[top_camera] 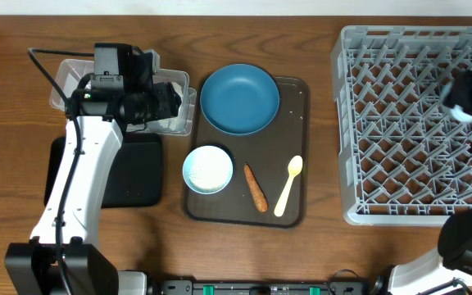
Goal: Sort waste into correct bins and load items into the dishwasher rack
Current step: 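Carry blue cup with right gripper into dish rack and release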
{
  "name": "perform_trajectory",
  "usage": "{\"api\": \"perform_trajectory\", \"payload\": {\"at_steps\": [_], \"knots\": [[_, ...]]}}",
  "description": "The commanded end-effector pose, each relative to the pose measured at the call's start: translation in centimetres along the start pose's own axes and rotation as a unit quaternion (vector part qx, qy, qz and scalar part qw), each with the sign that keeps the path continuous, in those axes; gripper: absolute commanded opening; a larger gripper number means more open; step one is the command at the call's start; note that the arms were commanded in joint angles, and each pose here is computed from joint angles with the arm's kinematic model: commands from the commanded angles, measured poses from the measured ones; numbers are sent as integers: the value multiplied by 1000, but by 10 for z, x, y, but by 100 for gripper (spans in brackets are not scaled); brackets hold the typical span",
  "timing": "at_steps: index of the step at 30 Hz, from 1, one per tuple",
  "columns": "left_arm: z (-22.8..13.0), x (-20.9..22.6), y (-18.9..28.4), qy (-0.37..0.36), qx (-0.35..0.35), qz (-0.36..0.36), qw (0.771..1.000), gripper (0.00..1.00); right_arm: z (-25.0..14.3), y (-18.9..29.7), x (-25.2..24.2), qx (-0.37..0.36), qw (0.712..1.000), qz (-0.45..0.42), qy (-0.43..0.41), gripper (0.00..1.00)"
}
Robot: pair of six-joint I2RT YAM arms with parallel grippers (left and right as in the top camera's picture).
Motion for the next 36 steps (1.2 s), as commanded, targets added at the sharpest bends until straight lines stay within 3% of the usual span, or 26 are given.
{"api": "perform_trajectory", "payload": {"at_steps": [1, 8, 16, 21, 23, 27, 29, 36], "knots": [[2, 1, 2, -8, -6, 6, 1000, 50, -6, -8, -21, 20, 999, -22, -38, 33], [2, 1, 2, -8, -6, 6, 1000, 50, -27, -41, -44, 73, 994, -23, -71, 34], [2, 1, 2, -8, -6, 6, 1000, 50, -38, -75, -54, 73, 993, -20, -89, 34], [2, 1, 2, -9, -6, 6, 1000, 50, -46, -86, -52, 86, 992, -17, -89, 40], [2, 1, 2, -9, -6, 6, 1000, 50, -50, -92, -51, 90, 992, -16, -89, 47], [2, 1, 2, -9, -6, 6, 1000, 50, -50, -98, -50, 84, 992, -12, -89, 80], [2, 1, 2, -8, -6, 6, 1000, 50, -44, -98, -48, 68, 994, 5, -90, 88], [2, 1, 2, -8, -5, 6, 1000, 50, -27, -88, -38, 28, 993, 64, -92, 98]]}}
Point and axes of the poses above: each gripper's point midway between its finger pads, its own y axis back along the fingers, its own x axis along the line the jaws close on, z = x × y, the point moved 7 cm from there along y, back along the fingers, and after that the axes turned 13 degrees about y, right-handed, at the moved point
